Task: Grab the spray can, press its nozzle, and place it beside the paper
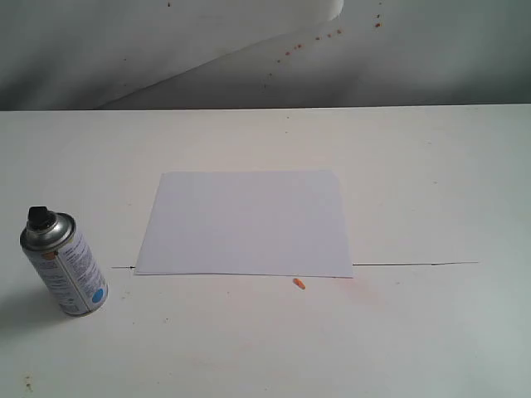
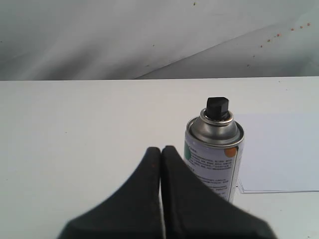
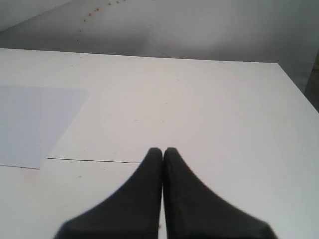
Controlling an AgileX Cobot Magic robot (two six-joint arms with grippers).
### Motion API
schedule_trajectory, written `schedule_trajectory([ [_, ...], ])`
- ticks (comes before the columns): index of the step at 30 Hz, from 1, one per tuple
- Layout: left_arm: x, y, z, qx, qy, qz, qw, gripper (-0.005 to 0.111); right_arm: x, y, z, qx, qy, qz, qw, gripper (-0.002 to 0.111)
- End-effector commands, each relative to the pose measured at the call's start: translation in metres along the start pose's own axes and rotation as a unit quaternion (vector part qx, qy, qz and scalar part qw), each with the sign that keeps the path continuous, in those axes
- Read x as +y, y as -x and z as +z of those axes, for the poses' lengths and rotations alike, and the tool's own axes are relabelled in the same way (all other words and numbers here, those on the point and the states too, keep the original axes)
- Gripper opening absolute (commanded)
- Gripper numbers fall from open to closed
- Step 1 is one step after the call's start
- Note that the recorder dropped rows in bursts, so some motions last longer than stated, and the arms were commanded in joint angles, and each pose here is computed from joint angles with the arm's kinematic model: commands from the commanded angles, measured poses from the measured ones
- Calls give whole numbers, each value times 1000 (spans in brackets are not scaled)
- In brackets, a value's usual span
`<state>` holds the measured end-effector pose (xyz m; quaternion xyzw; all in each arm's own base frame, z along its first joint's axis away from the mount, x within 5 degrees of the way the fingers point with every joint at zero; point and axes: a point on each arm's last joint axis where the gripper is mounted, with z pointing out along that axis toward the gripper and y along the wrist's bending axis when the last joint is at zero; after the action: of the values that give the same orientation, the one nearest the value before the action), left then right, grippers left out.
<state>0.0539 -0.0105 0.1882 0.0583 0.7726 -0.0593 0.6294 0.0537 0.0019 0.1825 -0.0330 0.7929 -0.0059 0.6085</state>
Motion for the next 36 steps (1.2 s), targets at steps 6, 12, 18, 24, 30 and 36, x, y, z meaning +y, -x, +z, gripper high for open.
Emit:
schedule_trajectory([
  [6, 0, -1, 0, -4, -2, 3, 1000, 0, -1, 0, 0, -4, -6, -6, 1000, 0],
  [12, 0, -1, 0, -4, -2, 3, 1000, 0, -1, 0, 0, -4, -6, -6, 1000, 0],
  [18, 0, -1, 0, -4, -1, 5, 1000, 0, -1, 0, 0, -4, -6, -6, 1000, 0],
  [24, 0, 0, 0, -6, 0, 12, 1000, 0, -1, 0, 0, -4, -6, -6, 1000, 0],
  [30, 2, 22, -3, -126, 1, -61, 990, 0, -1, 0, 0, -4, -6, -6, 1000, 0],
  [36, 8, 44, -12, -261, 13, -123, 957, 0, -1, 0, 0, -4, -6, -6, 1000, 0],
])
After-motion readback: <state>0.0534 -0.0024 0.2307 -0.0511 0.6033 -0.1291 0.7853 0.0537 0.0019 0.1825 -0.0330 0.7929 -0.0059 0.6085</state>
